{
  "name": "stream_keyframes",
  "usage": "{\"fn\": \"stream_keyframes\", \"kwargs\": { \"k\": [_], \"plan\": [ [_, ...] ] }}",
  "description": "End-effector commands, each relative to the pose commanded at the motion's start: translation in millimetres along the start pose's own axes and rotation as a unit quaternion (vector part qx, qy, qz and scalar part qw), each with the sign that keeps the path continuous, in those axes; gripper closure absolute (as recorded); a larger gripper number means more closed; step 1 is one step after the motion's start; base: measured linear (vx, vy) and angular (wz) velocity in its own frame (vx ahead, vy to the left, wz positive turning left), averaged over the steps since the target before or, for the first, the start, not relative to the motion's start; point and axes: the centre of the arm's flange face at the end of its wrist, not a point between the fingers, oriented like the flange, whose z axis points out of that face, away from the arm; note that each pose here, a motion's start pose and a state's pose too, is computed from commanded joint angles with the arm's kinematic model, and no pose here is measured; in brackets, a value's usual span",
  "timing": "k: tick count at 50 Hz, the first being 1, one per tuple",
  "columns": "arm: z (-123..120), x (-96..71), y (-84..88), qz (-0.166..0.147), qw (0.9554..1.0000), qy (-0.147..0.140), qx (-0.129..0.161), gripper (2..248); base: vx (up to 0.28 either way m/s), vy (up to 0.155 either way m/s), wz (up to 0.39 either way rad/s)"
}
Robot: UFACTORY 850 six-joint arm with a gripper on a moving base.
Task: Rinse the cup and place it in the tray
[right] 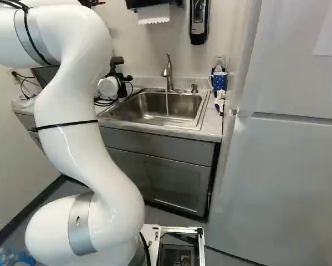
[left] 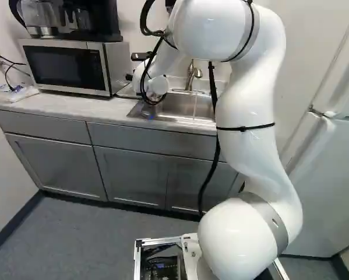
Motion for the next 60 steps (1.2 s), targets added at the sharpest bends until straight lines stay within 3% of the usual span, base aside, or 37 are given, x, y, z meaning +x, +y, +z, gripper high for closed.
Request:
{"fn": "stream_keyframes", "kwargs": {
  "k": [60],
  "plan": [
    [-9.5, 62.0, 0.7, 0.0, 0.9998, 0.022, 0.0, 3, 0.0, 0.0, 0.0]
  ]
}}
